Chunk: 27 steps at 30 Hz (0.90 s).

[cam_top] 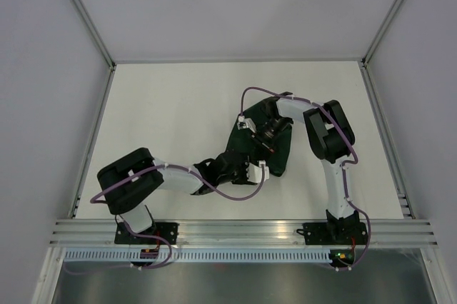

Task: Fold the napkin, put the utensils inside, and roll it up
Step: Roll the napkin with the utensil

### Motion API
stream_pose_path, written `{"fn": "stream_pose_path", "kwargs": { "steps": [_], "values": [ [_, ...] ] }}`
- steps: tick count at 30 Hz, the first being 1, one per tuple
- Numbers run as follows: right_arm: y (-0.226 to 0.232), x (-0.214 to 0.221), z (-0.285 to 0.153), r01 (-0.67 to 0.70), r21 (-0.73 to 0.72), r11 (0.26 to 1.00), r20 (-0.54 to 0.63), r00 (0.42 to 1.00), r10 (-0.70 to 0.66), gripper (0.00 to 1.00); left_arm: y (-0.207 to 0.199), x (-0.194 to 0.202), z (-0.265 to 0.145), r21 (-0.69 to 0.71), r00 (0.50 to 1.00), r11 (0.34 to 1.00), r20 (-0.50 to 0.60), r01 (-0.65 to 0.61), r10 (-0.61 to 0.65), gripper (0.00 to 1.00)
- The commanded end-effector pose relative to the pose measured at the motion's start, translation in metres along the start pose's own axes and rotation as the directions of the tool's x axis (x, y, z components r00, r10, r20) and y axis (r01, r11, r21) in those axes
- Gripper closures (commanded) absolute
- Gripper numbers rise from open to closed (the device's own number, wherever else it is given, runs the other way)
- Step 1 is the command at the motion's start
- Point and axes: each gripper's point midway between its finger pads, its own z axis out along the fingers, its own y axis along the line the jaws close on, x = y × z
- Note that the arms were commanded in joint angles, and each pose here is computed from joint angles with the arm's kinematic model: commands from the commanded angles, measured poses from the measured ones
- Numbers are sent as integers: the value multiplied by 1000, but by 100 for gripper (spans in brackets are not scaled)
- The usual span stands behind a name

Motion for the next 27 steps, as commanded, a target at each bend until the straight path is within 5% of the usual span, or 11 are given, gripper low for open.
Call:
{"fn": "stream_pose_path", "kwargs": {
  "steps": [1, 12, 27],
  "values": [
    [-48, 23, 5, 89, 109, 990, -106, 991, -78, 94, 17, -16, 9, -54, 995, 994, 35, -95, 97, 32],
    [-47, 23, 2, 86, 104, 991, -104, 992, -75, 94, -10, 5, 28, 86, 989, 986, -33, -140, 143, 38],
    [-47, 18, -2, 84, 101, 991, -94, 993, -75, 93, -42, 10, 40, 319, 989, 948, -139, -6, 53, 98]
  ]
}}
